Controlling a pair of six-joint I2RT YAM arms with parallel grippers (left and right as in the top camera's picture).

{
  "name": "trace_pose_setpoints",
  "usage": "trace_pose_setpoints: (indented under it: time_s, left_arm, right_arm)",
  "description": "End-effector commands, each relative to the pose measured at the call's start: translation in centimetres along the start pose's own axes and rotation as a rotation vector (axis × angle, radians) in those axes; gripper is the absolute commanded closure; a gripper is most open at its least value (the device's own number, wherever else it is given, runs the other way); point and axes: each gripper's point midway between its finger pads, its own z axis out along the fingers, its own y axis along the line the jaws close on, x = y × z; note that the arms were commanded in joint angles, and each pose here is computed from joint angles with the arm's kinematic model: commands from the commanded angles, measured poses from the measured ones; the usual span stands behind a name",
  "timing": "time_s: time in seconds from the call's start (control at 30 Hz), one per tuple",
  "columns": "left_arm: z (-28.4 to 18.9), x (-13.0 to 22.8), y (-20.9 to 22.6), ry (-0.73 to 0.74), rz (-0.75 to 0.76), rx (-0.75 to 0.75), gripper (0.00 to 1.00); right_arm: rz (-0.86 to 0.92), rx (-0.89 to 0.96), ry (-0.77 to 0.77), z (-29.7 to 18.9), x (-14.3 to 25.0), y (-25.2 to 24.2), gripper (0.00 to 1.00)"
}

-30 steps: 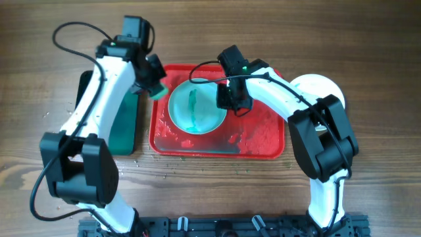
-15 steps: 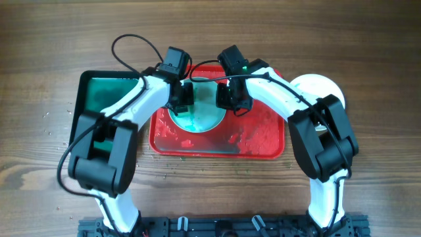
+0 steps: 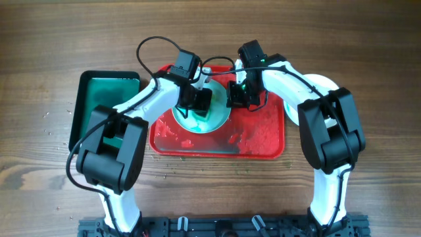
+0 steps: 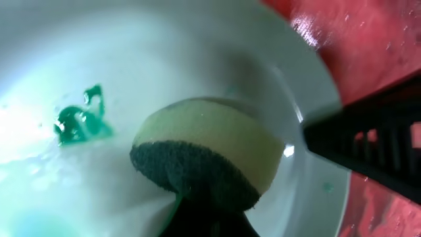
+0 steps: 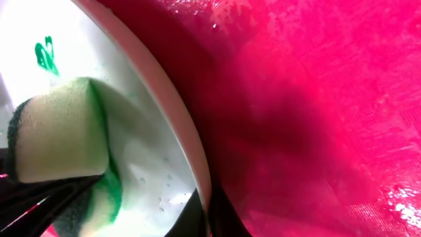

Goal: Clean dirty plates on tray and stack at the side
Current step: 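Scrub the plate with the sponge while the right gripper holds its rim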

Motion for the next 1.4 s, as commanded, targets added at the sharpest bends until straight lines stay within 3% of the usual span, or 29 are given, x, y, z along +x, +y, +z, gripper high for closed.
trace_pose_setpoints:
  time_s: [0.0,0.13,0.27,0.33,0.5,0.57,0.7,0.77,0.83,0.93,1.07,1.13,1.27,1.37]
  left_arm:
    - [0.6,-1.5,4.5,-0.107,-0.167,-0.256,0.96]
    - [-1.8,-4.2,8.9,-0.299,-0.278,-0.521,0.96]
    - [-2.4,-3.0,10.2,-0.262,-0.277,-0.611,0.96]
    - [-0.6,-0.6,7.9,-0.099,-0.174,-0.467,0.96]
    - [0.6,5.9,-1.4,0.232,0.061,0.092,0.96]
    - [0.1,7.3,-2.6,0.286,0.112,0.180,0.96]
    - [-0.1,7.9,-2.7,0.306,0.165,0.193,0.96]
    - [0.5,6.7,-0.7,0.260,0.170,0.075,0.96]
    - [0.5,4.1,4.4,0.156,0.048,-0.249,0.96]
    - [-1.4,0.6,9.2,-0.045,-0.108,-0.565,0.96]
    - [-3.0,-1.5,11.2,-0.222,-0.289,-0.697,0.96]
    - [-3.0,-1.0,11.2,-0.225,-0.346,-0.696,0.96]
    - [-1.0,2.2,8.4,-0.031,-0.320,-0.529,0.96]
    - [1.2,3.2,0.5,0.117,-0.143,-0.045,0.96]
  right_arm:
    - [-0.037,-0.083,0.057,1.4,1.2,1.5,0.96]
    - [-0.035,-0.077,0.057,1.4,1.2,1.4,0.96]
    - [-0.033,-0.068,0.053,1.4,1.1,1.2,0.96]
    - [-0.035,-0.069,0.050,1.4,1.0,1.3,0.96]
    - [-0.037,-0.070,0.047,1.4,1.0,1.3,0.96]
    - [-0.037,-0.070,0.046,1.4,0.9,1.3,0.96]
    - [-0.041,-0.072,0.039,1.4,0.8,1.3,0.96]
    - [-0.043,-0.072,0.039,1.4,0.7,1.3,0.96]
    - [-0.043,-0.065,0.036,1.4,0.7,1.2,0.96]
    - [-0.043,-0.066,0.035,1.4,0.7,1.2,0.96]
    - [-0.042,-0.060,0.032,1.4,0.6,1.1,0.96]
    - [-0.043,-0.060,0.031,1.4,0.6,1.1,0.96]
    - [-0.043,-0.061,0.029,1.4,0.5,1.2,0.96]
    - [-0.043,-0.061,0.029,1.4,0.5,1.2,0.96]
